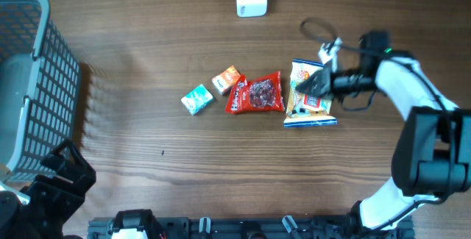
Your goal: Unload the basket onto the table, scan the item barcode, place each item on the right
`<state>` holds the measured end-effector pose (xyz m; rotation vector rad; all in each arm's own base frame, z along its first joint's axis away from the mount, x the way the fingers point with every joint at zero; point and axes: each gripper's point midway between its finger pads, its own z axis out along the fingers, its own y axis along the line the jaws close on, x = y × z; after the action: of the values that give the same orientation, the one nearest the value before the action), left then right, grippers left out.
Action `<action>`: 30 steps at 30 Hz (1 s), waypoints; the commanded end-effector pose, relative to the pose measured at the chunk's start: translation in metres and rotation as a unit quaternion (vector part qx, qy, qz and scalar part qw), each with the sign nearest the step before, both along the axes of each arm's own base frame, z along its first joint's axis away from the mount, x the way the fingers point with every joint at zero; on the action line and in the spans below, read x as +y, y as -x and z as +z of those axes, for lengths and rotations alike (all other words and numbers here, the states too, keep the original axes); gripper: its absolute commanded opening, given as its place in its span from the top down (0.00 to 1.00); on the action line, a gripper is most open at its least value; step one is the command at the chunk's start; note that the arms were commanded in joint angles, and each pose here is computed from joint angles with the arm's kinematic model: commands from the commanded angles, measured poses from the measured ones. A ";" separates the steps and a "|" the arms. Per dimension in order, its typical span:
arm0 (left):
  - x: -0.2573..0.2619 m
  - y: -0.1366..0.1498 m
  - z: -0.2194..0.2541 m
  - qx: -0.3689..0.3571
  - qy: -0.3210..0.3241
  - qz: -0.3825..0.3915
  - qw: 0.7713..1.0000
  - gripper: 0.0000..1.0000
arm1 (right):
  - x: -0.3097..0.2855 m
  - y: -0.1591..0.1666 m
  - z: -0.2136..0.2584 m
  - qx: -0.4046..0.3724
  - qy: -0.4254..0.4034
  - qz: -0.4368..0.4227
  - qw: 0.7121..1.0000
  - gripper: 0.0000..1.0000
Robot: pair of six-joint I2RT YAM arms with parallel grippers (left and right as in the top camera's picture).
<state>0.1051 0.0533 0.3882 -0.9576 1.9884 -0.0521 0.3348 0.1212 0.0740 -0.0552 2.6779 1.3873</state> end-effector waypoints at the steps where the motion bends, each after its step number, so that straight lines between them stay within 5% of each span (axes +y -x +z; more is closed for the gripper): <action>1: 0.003 0.001 0.001 -0.004 0.000 0.012 1.000 0.00 | -0.016 0.024 -0.074 0.119 0.056 -0.086 0.988 0.82; 5: 0.003 0.001 0.001 -0.004 0.000 0.012 1.000 0.00 | -0.013 0.045 -0.089 0.160 0.053 -0.081 0.982 0.85; 8: 0.003 0.001 0.001 -0.004 0.000 0.012 1.000 0.00 | -0.013 0.037 -0.045 0.132 0.055 -0.052 0.988 0.84; 12: 0.003 0.001 0.001 -0.004 0.000 0.012 1.000 0.00 | -0.015 0.038 0.025 0.071 0.068 -0.006 0.995 0.58; 15: 0.003 0.001 0.001 -0.004 0.000 0.012 1.000 0.00 | -0.025 0.066 -0.005 0.134 0.109 -0.017 0.985 0.66; 19: 0.003 0.001 0.001 -0.004 0.000 0.012 1.000 0.00 | -0.048 0.089 -0.078 0.215 0.172 -0.144 0.951 0.68; 22: 0.003 0.001 0.001 -0.004 0.000 0.012 1.000 0.00 | -0.072 0.111 -0.093 0.261 0.198 -0.186 0.926 0.94; 28: 0.003 0.001 0.001 -0.004 0.000 0.012 1.000 0.00 | -0.088 0.096 -0.032 0.223 0.237 -0.180 0.928 0.90; 30: 0.003 0.001 0.001 -0.004 0.001 0.012 1.000 0.00 | -0.105 0.083 -0.001 0.170 0.275 -0.213 0.922 0.82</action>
<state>0.1051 0.0533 0.3881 -0.9576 1.9884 -0.0521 0.2295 0.0417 0.0391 0.7986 3.1276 0.7599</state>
